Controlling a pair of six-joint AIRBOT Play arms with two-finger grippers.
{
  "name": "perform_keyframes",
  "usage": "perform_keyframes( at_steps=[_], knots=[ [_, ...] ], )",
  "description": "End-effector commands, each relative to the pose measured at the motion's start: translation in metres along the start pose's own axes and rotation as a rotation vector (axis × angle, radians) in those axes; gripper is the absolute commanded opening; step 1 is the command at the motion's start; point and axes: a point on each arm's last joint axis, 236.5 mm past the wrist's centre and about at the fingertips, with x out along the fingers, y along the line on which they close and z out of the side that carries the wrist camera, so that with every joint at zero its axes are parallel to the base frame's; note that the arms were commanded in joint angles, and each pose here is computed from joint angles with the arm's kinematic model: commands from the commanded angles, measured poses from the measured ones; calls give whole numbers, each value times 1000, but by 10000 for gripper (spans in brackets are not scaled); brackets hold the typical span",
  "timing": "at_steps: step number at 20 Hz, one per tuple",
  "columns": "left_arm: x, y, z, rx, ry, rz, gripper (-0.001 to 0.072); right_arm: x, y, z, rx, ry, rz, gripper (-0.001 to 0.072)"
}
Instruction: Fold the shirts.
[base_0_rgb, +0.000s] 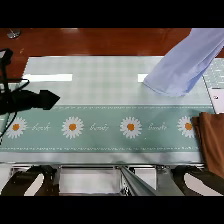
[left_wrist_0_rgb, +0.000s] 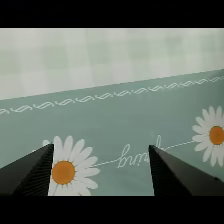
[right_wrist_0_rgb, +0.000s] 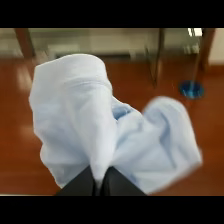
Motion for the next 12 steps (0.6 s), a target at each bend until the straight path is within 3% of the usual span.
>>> perform_keyframes(
  at_steps=[1, 3, 6, 9, 12],
  knots=[
    [-9, -17, -24, -25, -52, -56, 700, -59, 60, 45, -27, -154, 165, 20],
    [-3, -16, -29, -36, -46, -62, 700, -73, 91, 32, -42, -100, 252, 20],
    [5, -12, -20, -51, -65, -56, 700, -75, 168, -34, -61, 104, 508, 20],
    [15, -6, -11, -67, -81, -45, 700, -49, 218, -154, -19, 387, 606, 19],
    [30, -1, -20, -133, -15, -40, 700, -22, 275, -288, 201, 634, 639, 20]
  ],
)
